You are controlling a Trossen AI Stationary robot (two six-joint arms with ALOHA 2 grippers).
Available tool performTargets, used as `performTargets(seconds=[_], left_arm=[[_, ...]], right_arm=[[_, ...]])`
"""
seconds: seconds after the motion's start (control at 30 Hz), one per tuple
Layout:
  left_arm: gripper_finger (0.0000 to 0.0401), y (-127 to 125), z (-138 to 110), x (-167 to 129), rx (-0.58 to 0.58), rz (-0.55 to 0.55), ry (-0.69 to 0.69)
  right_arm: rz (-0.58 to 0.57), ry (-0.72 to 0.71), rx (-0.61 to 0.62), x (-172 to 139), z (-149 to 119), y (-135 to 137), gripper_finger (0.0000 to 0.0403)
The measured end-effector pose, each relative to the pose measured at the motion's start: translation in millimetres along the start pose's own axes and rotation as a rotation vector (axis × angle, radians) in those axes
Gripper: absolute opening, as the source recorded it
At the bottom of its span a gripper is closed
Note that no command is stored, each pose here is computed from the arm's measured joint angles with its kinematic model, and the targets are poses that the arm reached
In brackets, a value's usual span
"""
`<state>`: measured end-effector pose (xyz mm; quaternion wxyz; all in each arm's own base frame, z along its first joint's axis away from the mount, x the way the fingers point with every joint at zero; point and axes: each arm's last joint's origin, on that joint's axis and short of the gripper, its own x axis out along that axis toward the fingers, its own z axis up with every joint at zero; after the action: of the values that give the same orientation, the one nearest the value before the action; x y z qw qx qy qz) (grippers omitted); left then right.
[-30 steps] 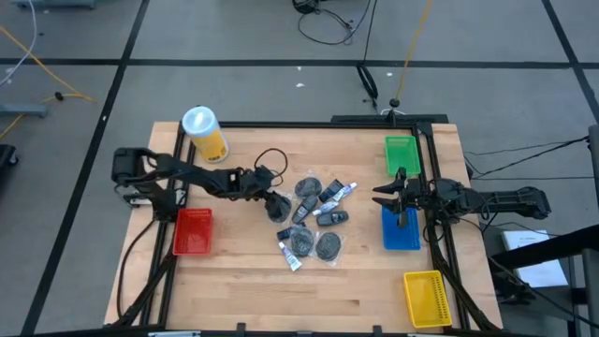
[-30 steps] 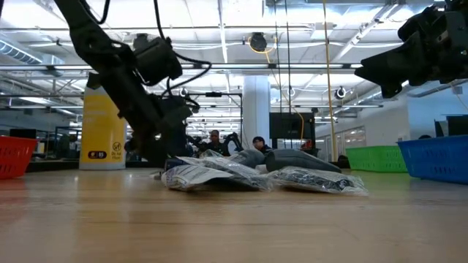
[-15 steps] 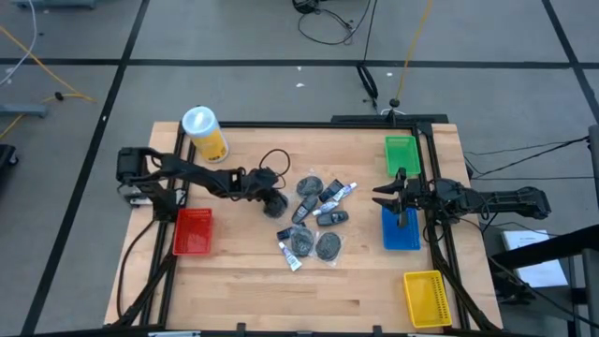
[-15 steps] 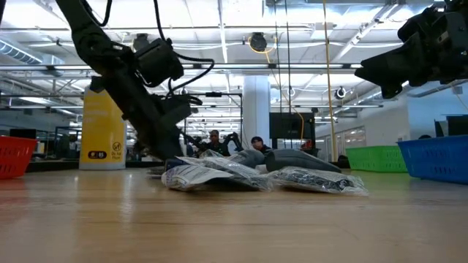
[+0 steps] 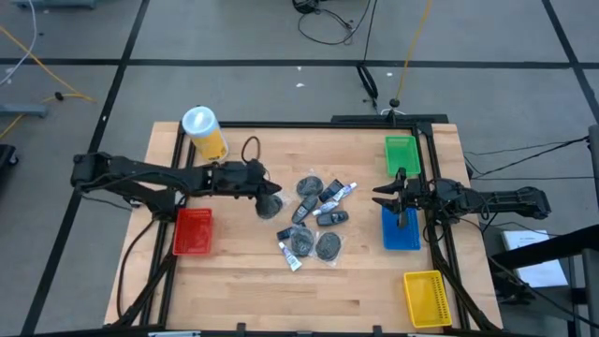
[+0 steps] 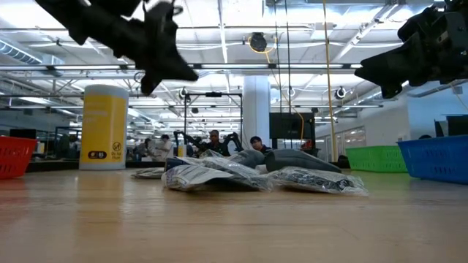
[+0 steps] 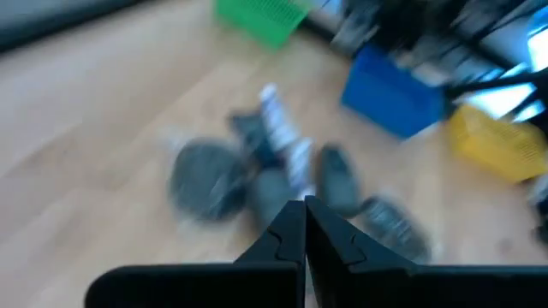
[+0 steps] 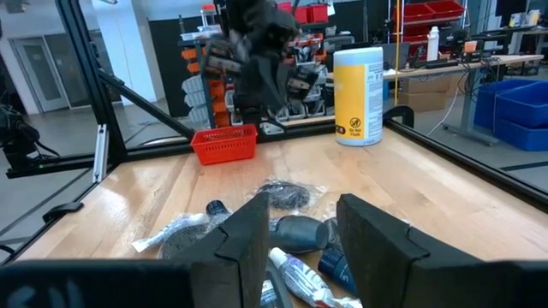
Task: Pick & Place Travel size toiletries
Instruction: Put the hair comb into the red bin, then put the toothpaste into the blue bin
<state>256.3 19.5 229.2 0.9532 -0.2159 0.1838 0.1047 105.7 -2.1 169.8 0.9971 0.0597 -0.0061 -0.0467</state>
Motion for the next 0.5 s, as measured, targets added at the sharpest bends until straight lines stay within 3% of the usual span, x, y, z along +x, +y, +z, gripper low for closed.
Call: performTargets(seconds=[0.1,0.37,0.5], left_arm=[[0.0001,0,4,-1,0.032,-0.009,-0.029],[0.0005,17,-4,5,0.132,0.182,0.033],[0.0020,25,-5,23,0.166,0.196,0.000]], right_arm=[[0.000,-0.001,0.006,0,0,0,0.0130],[-0.007,0.011,0.054,1,-1,0,0.0130],[-0.057,0.020,0.070,6,-2,-1,0.0130]])
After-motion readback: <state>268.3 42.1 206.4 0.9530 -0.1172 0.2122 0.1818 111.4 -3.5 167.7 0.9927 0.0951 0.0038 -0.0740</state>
